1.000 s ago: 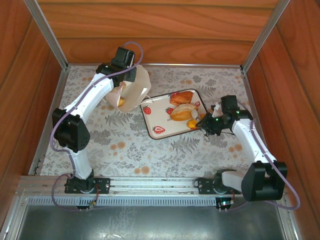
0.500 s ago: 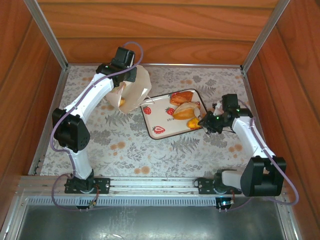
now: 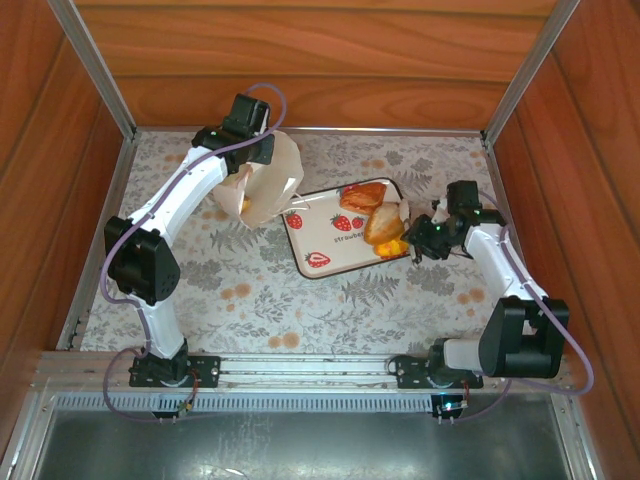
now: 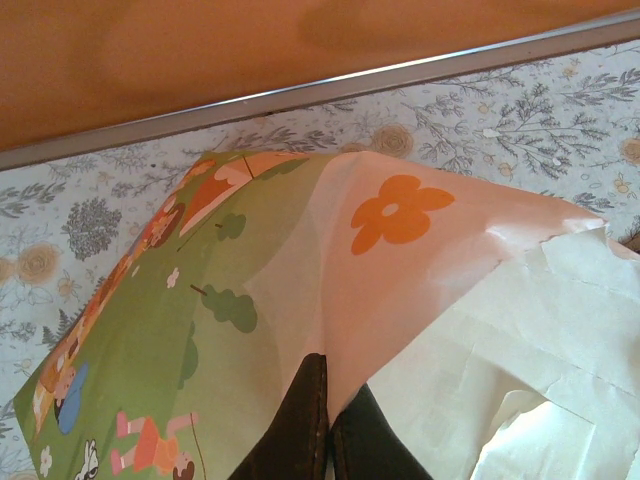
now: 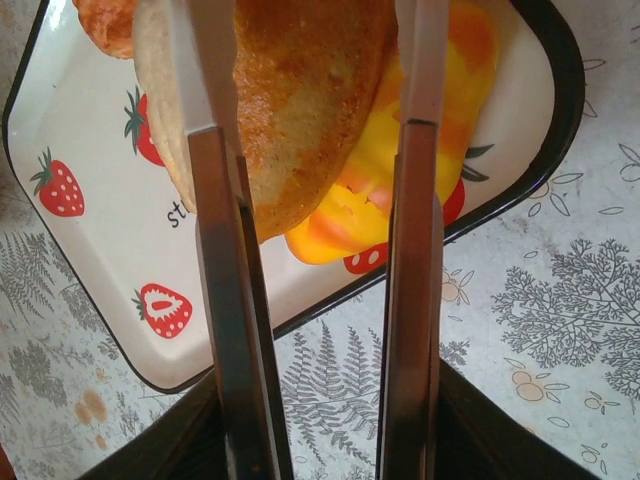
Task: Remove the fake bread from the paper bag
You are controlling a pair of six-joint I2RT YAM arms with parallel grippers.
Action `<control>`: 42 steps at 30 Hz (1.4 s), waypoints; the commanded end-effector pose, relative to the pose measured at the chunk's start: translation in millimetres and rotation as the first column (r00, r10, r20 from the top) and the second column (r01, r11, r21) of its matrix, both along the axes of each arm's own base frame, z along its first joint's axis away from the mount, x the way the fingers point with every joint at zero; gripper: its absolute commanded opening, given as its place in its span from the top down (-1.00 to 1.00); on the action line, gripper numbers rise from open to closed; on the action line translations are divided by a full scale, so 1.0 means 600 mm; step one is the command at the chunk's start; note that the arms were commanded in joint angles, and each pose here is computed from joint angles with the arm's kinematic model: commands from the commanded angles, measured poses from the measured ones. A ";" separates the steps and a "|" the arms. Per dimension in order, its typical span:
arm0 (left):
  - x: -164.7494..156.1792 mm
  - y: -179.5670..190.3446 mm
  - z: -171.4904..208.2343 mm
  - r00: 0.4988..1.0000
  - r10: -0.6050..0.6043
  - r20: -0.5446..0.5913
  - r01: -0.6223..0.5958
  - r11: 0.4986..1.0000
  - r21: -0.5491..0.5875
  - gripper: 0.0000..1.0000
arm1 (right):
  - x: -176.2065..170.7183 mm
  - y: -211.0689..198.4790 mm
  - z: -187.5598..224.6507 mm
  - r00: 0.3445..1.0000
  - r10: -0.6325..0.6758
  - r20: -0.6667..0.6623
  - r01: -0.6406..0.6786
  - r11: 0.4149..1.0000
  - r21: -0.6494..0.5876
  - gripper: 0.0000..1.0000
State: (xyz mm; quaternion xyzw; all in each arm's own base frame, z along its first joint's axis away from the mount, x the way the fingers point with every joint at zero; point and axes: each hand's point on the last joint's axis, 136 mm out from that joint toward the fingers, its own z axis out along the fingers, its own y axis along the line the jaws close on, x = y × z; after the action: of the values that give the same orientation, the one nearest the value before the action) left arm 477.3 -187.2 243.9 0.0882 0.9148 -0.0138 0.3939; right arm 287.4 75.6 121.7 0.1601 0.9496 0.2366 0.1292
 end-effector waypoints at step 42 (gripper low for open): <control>-0.004 0.006 0.013 1.000 0.012 0.002 -0.012 1.000 -0.010 1.00 | -0.161 0.070 0.066 0.994 0.050 -0.099 -0.028 0.977 0.211 0.50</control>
State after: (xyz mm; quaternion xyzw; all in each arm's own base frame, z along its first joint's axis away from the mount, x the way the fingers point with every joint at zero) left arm 477.3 -187.1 243.9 0.0868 0.9149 -0.0140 0.3940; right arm 189.9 104.2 159.0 0.1767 0.9334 0.3052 0.0668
